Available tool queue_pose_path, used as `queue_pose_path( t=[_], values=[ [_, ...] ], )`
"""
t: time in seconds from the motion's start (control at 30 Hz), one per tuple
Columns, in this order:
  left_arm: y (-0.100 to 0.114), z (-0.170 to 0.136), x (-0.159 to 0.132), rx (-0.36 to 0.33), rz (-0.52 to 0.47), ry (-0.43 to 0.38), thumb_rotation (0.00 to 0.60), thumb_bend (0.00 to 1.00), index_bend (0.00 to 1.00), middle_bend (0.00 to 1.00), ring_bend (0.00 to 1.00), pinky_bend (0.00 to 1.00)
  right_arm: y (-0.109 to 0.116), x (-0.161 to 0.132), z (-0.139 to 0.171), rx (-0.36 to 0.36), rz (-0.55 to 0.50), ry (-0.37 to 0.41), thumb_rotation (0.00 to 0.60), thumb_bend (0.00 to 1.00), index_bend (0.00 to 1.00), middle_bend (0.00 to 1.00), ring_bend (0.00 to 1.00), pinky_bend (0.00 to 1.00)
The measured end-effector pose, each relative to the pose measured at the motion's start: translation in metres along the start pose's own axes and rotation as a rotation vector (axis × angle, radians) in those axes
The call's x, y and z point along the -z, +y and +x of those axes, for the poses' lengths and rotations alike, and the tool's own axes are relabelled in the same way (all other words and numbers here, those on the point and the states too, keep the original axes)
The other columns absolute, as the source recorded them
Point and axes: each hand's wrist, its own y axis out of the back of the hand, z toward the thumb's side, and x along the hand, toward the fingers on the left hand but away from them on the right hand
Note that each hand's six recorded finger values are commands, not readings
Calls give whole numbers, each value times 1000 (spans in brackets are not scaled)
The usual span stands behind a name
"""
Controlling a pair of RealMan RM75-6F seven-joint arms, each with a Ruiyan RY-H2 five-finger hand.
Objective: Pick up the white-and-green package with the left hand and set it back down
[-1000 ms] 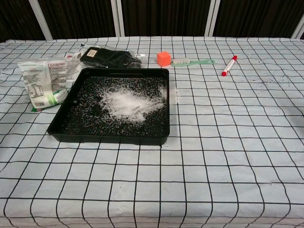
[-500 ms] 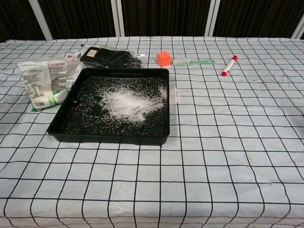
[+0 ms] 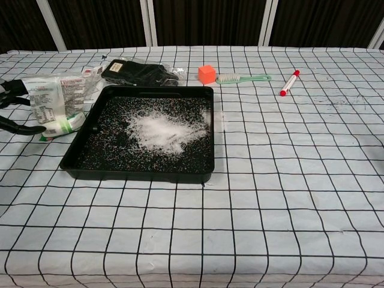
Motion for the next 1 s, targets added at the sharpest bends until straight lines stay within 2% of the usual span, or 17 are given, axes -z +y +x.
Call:
queue_pose_path(
  t=[0.27,0.43,0.8,1.0],
  values=[
    [-18,14,-7,22,-19,-6,600,242,145,157,35,153,-2,-1,0,-4,-1,4,600,141,165,125,166,313],
    [-19,16,-2,-1,-46,10,600,262,155,167,59,176,-4,-1,-1,-8,-5,5,600,141,165,124,166,313],
    [-27,26,1,-4,-52,25,600,303,181,186,92,225,-7,1,-2,-16,-13,-10,600,140,165,124,166,313],
    [-33,35,-7,-4,-82,7,600,389,208,219,140,263,-8,1,-3,-18,-10,-11,600,141,165,117,166,313]
  ],
)
